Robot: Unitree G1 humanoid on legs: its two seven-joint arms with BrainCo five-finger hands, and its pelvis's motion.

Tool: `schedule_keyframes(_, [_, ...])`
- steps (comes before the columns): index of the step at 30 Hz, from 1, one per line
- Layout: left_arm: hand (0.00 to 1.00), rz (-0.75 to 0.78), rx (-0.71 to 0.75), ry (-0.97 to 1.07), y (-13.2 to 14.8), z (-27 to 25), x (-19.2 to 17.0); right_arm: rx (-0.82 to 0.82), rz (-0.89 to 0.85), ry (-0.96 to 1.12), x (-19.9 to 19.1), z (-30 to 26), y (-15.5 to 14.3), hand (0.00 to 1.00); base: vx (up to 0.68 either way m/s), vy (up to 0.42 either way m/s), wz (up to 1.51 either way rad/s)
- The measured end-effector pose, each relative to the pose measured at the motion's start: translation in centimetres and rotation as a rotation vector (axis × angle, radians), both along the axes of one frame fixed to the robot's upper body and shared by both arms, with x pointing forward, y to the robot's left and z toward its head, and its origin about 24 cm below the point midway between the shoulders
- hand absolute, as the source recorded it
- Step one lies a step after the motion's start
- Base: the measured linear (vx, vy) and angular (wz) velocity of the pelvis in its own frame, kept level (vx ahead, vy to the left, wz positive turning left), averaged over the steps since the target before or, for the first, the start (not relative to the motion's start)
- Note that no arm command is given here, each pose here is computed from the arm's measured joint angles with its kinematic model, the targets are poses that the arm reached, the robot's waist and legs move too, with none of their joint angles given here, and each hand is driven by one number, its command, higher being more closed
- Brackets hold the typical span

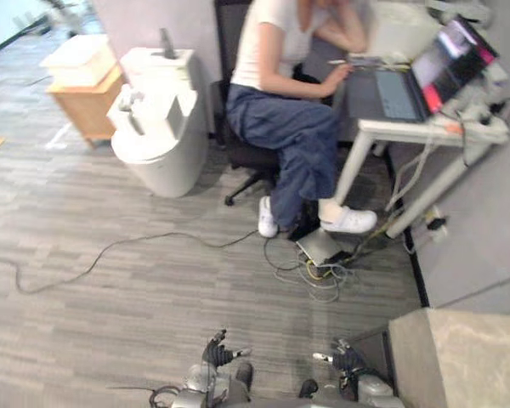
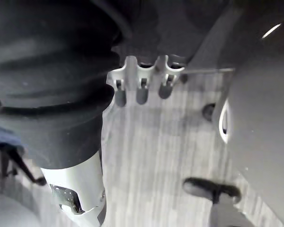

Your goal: Organize washtable

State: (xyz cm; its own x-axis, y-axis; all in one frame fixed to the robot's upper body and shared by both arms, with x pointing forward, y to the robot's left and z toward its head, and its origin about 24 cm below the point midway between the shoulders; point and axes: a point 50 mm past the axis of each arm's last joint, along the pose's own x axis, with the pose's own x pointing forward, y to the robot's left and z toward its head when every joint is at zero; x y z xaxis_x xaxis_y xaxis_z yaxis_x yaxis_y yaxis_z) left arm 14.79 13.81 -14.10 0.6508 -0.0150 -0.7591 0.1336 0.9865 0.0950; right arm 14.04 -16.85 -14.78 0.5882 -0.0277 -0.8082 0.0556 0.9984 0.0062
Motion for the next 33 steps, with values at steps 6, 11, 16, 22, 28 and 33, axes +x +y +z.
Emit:
schedule_keyframes(6, [0.0,-0.041,0.019,0.003,0.5,0.0,-0.1,-0.009,-0.006,-0.039,1.4,0.5,0.0,0.0,-0.05,0.146,0.7])
schedule_keyframes(11, [0.0,-0.048,0.062,0.02,2.0,-0.2,-0.6,0.016,0.011,-0.03,1.3,0.4,1.2,0.0,-0.01,0.15,0.45])
schedule_keyframes(16, [0.0,-0.058,0.069,0.02,1.9,-0.2,-0.8,0.0,0.01,-0.029,0.9,0.4,0.8,0.0,0.04,0.046,0.86])
schedule_keyframes(22, [0.0,-0.038,0.072,0.017,2.3,-0.2,-0.7,-0.014,0.006,-0.041,0.7,0.5,0.2,0.0,0.09,-0.056,1.29])
schedule_keyframes(28, [0.0,0.072,0.055,-0.007,3.2,0.2,0.2,0.019,-0.016,-0.049,0.5,0.5,1.2,0.0,0.09,-0.152,1.1])
schedule_keyframes(33, [0.0,0.061,0.006,-0.006,1.2,0.1,0.2,0.015,-0.05,-0.063,0.7,0.7,0.4,0.0,0.11,-0.085,0.82])
